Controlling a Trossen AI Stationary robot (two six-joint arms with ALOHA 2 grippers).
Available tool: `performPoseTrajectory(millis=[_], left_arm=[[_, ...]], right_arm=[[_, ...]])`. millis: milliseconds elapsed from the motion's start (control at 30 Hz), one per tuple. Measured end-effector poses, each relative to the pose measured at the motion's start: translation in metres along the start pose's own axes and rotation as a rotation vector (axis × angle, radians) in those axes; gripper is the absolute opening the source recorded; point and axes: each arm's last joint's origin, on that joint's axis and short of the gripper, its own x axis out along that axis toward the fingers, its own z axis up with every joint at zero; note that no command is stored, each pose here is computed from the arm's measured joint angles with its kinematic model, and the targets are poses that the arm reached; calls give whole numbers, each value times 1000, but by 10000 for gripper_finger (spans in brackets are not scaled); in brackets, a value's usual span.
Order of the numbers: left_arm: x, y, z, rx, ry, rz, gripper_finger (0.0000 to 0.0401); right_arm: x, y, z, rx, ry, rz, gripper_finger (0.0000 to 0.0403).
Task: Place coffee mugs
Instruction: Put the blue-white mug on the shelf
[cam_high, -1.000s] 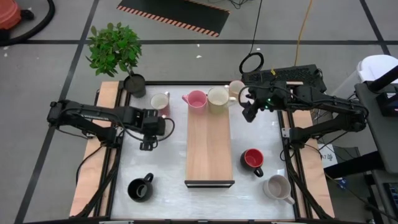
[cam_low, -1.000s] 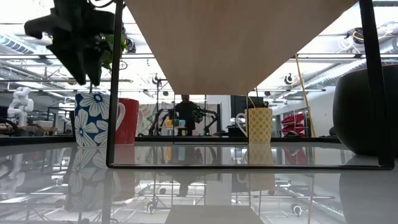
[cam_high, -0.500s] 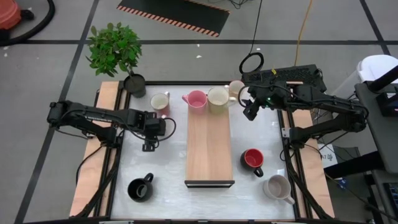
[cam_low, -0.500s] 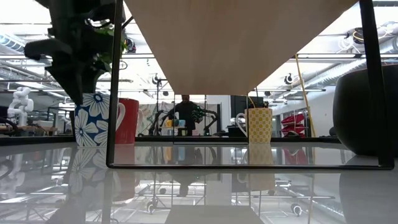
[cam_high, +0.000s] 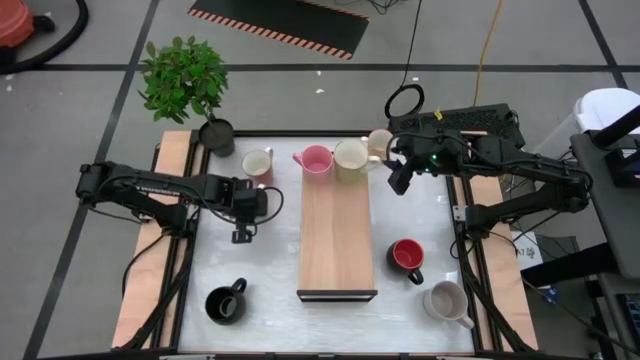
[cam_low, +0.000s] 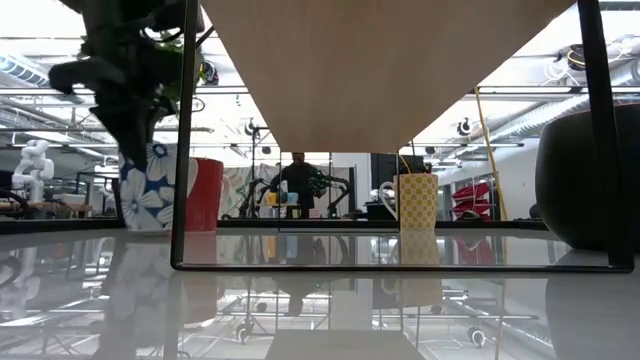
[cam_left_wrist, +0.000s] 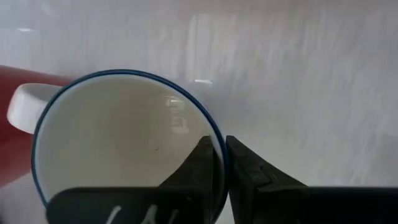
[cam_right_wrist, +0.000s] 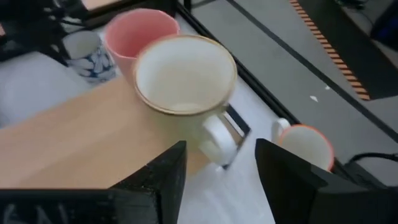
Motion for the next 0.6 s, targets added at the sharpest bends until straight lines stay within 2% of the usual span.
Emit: performPoseTrajectory(millis=[233, 400, 500, 600], left_arm=[[-26, 2, 17, -76, -71, -1, 22], [-54, 5, 33, -118, -166, -8, 22], [-72, 4, 40, -86, -216, -11, 22], [-90, 2, 46, 18, -267, -10, 22]], right_arm=[[-1, 5, 3, 49, -36, 50, 154], [-4, 13, 10, 68, -112, 96, 161], [-6, 18, 14, 94, -166, 133, 174], [-9, 23, 18, 133, -208, 188, 188]])
